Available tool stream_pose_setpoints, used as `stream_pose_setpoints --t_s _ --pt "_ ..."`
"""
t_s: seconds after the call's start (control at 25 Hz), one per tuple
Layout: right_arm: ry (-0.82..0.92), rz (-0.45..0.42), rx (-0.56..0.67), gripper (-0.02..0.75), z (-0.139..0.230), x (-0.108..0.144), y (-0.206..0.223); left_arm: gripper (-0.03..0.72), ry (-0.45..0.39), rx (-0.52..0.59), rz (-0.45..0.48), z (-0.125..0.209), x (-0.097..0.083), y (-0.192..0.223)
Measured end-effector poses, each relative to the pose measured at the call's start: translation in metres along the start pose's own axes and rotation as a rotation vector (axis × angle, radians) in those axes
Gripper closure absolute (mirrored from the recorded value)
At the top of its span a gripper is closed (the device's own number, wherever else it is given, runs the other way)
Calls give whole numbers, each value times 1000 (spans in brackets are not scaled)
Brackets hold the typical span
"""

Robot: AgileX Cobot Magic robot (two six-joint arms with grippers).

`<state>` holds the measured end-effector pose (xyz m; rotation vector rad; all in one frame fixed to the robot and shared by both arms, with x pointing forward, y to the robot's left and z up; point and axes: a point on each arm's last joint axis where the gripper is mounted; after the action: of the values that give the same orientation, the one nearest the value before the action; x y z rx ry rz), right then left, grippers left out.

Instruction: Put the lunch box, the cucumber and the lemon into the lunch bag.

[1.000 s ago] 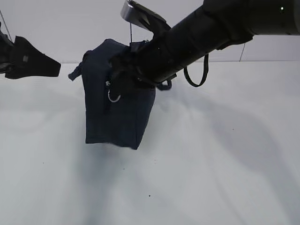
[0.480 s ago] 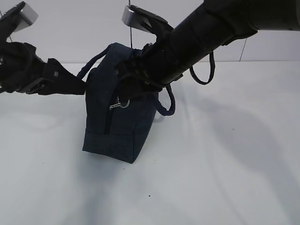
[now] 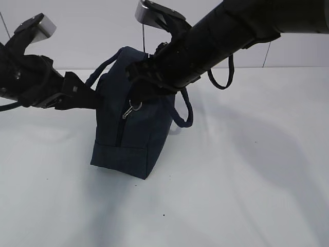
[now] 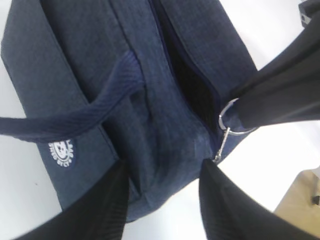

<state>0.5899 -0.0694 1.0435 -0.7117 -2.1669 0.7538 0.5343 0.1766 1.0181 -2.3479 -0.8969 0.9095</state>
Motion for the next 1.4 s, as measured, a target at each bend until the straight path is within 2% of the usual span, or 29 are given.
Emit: stream_pose_setpoints --t_s 0.28,0.44,0.68,0.76,0.92,1.0,1.4 --pt "-6 5 -10 738 -1 0 0 324 19 0 -15 2 5 9" --pt "-14 9 -17 738 -2 -1 0 321 32 34 4 7 1 23" --pt "-22 13 -24 738 -2 -1 0 329 76 11 -28 5 -5 30" --pt "-22 14 -26 738 -2 -1 0 385 77 8 -33 5 -5 31" --pt "-24 17 -35 738 -4 -1 -1 614 72 8 -40 6 -4 33" --pt "-26 23 -45 738 -5 -2 -1 669 71 7 -40 6 -4 33" --pt "-54 35 -85 738 -14 -5 -8 692 66 4 -38 5 -4 33"
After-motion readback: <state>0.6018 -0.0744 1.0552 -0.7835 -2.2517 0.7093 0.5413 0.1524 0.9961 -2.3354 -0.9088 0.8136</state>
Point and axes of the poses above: a point on each arm's last joint axis where the gripper is mounted, y pointing out along that axis toward the gripper, x along the wrist's bending axis when the last joint is at zero, z = x × y, and after that the axes turned 1 degree about y, right-handed
